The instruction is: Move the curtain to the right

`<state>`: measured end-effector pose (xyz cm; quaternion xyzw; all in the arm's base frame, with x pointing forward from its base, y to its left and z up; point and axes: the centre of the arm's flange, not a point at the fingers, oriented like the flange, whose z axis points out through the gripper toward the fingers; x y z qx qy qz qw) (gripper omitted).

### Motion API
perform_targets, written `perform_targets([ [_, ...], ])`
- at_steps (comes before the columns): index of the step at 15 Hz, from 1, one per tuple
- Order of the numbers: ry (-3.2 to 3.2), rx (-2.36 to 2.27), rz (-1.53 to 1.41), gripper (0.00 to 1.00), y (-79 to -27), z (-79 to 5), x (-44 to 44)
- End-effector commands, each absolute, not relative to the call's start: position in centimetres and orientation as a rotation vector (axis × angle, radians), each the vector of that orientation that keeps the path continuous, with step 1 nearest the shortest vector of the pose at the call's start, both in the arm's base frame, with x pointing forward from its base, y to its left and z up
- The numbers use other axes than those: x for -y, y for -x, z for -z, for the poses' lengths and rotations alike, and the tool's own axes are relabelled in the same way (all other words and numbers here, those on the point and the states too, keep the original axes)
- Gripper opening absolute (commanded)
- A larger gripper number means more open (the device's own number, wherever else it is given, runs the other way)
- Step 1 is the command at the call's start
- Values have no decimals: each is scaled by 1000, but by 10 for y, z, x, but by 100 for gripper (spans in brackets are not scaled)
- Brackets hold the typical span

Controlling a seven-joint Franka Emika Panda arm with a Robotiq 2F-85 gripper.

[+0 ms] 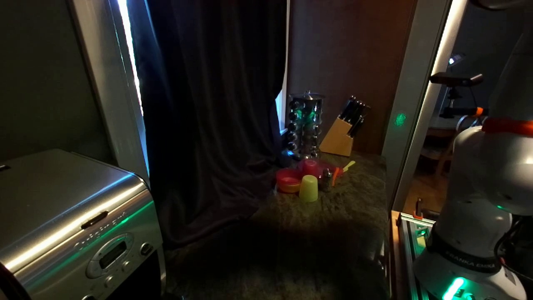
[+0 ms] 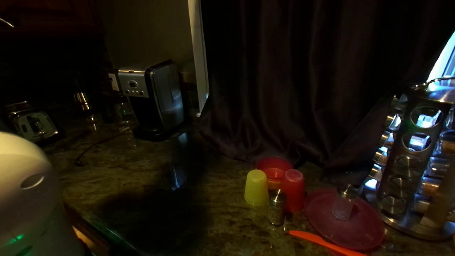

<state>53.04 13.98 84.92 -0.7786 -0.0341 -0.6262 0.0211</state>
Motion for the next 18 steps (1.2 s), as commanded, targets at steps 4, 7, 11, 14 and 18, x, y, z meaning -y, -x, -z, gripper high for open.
perform_targets([
  [4,2403,87,1990,34,-555,-841,-146],
  [7,2415,48,1989,11,-560,-846,-130],
  [11,2465,-6,1963,0,-563,-842,-101],
  [14,2480,-124,1955,0,-564,-849,-67],
  [18,2431,-396,2012,0,-556,-882,13],
])
